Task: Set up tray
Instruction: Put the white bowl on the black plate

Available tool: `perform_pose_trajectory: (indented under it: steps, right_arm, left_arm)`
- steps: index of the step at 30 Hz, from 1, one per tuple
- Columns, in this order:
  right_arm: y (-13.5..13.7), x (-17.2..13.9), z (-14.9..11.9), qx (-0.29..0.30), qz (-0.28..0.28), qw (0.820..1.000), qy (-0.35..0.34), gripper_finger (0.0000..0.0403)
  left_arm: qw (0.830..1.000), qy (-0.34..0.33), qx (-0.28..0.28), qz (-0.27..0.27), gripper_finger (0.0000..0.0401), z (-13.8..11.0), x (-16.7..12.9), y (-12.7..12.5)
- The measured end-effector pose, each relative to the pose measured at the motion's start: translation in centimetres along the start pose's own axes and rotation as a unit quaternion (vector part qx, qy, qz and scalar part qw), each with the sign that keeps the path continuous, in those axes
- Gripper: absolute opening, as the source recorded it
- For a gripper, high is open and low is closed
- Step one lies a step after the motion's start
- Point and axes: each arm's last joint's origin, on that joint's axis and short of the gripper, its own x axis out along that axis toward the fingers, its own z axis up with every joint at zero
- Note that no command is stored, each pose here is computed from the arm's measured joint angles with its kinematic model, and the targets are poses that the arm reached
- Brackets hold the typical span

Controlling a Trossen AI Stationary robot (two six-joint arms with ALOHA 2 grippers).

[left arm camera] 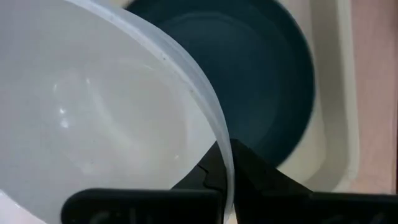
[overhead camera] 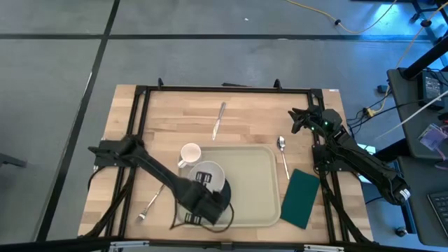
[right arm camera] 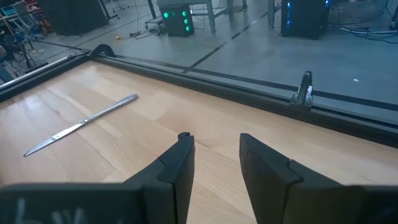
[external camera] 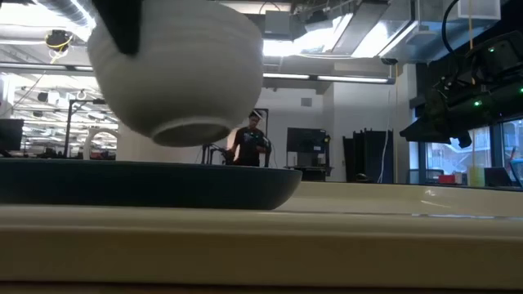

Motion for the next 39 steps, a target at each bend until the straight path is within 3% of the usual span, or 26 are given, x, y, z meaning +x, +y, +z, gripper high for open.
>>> perform_pose_trajectory:
  steps: [7, 13, 17, 39]
  right_arm:
    - [0.0, 0.0, 0.0, 0.003, 0.000, 1.000, 0.000, 0.0129]
    - [0.0, 0.0, 0.0, 0.004, 0.000, 1.000, 0.000, 0.0129]
    - [0.0, 0.0, 0.0, 0.004, 0.000, 1.000, 0.000, 0.0129]
    - [-0.2, 0.6, -0.8, 0.007, -0.010, 0.999, 0.049, 0.0129]
  left_arm:
    - [1.000, 0.024, 0.006, 0.004, 0.0003, 1.5, 0.7, -2.1]
    - [0.999, 0.037, -0.031, -0.004, 0.0003, 1.3, 1.4, -3.3]
    - [0.999, 0.040, -0.026, -0.003, 0.0003, 1.3, 1.9, -4.0]
    - [0.997, 0.071, -0.003, -0.030, 0.0003, 2.2, 4.1, -3.3]
